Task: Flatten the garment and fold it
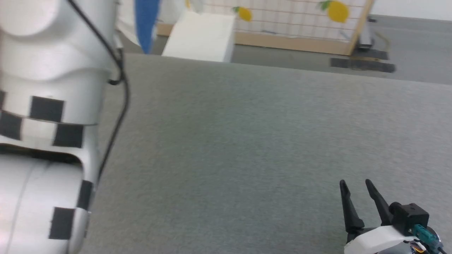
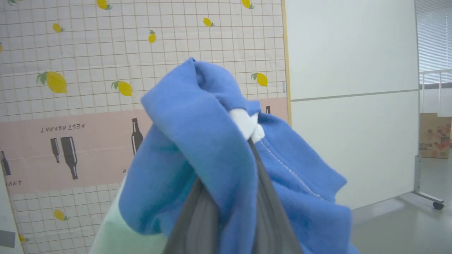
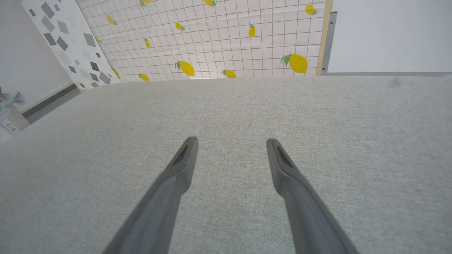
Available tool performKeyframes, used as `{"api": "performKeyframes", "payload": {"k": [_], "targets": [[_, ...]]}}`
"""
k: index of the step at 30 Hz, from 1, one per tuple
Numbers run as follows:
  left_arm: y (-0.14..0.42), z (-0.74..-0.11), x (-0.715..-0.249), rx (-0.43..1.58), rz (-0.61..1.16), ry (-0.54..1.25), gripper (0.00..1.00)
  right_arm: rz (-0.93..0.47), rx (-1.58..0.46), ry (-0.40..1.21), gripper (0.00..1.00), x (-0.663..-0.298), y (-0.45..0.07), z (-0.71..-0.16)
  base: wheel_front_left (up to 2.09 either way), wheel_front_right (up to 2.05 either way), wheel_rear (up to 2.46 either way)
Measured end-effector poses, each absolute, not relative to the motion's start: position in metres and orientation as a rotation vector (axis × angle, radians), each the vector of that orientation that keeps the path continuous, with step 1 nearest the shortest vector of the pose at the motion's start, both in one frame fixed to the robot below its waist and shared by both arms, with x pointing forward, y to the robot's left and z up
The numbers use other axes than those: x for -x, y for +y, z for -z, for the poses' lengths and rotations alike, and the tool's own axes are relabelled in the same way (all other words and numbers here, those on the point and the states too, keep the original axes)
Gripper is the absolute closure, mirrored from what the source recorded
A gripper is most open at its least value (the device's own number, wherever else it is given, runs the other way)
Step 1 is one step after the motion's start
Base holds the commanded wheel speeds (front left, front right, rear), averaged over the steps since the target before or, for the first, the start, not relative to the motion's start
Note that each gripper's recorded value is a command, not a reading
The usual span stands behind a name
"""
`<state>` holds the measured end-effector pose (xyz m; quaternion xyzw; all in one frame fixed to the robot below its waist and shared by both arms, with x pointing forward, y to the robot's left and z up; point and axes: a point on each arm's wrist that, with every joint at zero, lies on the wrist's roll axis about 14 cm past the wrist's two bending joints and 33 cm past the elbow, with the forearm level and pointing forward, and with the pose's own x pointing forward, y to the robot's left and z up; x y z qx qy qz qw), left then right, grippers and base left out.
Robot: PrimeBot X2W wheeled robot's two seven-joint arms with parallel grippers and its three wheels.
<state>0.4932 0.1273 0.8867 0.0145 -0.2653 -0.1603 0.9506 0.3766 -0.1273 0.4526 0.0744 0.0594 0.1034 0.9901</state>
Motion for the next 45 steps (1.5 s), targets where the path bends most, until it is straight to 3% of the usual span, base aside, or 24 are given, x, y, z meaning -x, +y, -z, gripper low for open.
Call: {"api": "performKeyframes", "payload": {"k": [6, 11, 16, 17, 18, 23, 26, 27, 28, 29, 37, 43, 44, 45], "targets": [[0.051, -0.86, -0.493, 0.069, 0.521, -0.493, 1.0, -0.098, -0.144, 0.086, 0.0, -0.365, -0.164, -0.461, 0.0, 0.0, 0.0], [-0.001, -0.774, -0.5, 0.122, 0.642, -0.291, 1.0, -0.017, -0.138, 0.063, 0.0, -0.357, -0.191, -0.465, 0.0, 0.0, 0.0], [-0.035, -0.663, -0.492, 0.139, 0.724, 0.02, 1.0, 0.016, -0.129, 0.069, 0.0, -0.351, -0.201, -0.463, 0.0, 0.0, 0.0], [-0.041, -0.625, -0.486, 0.108, 0.738, 0.125, 1.0, 0.02, -0.128, 0.073, 0.0, -0.35, -0.202, -0.462, 0.0, 0.0, 0.0], [-0.046, -0.551, -0.464, 0.142, 0.752, 0.35, 1.0, 0.026, -0.129, 0.082, 0.0, -0.349, -0.204, -0.459, 0.0, 0.0, 0.0], [-0.043, -0.438, -0.405, 0.116, 0.742, 0.744, 1.0, 0.03, -0.129, 0.099, 0.0, -0.348, -0.205, -0.454, 0.0, 0.0, 0.0], [-0.036, -0.412, -0.383, 0.103, 0.727, 0.874, 1.0, 0.028, -0.129, 0.1, 0.0, -0.349, -0.204, -0.454, 0.0, 0.0, 0.0], [-0.036, -0.411, -0.381, 0.129, 0.716, 0.888, 0.78, 0.025, -0.129, 0.101, 0.0, -0.35, -0.203, -0.454, 0.0, 0.0, 0.0], [-0.035, -0.414, -0.382, 0.16, 0.703, 0.887, 0.04, 0.023, -0.129, 0.101, 0.0, -0.35, -0.203, -0.454, 0.0, 0.0, 0.0], [-0.036, -0.42, -0.386, 0.195, 0.693, 0.865, 0.0, 0.02, -0.13, 0.1, 0.0, -0.35, -0.202, -0.454, 0.0, 0.0, 0.0], [-0.033, -0.497, -0.413, 0.494, 0.665, 0.645, 0.0, -0.01, -0.134, 0.066, 0.0, -0.348, -0.193, -0.465, 0.0, 0.0, 0.0], [0.028, -0.571, -0.439, 0.638, 0.54, 0.286, 0.0, -0.025, -0.137, 0.041, 0.0, -0.34, -0.189, -0.473, 0.0, 0.0, 0.0], [0.072, -0.594, -0.44, 0.652, 0.439, 0.09, 0.0, -0.029, -0.141, 0.02, 0.0, -0.339, -0.188, -0.48, 0.0, 0.0, 0.0], [0.084, -0.597, -0.438, 0.62, 0.411, 0.043, 0.0, -0.032, -0.141, 0.013, 0.0, -0.339, -0.188, -0.482, 0.0, 0.0, 0.0]]}}
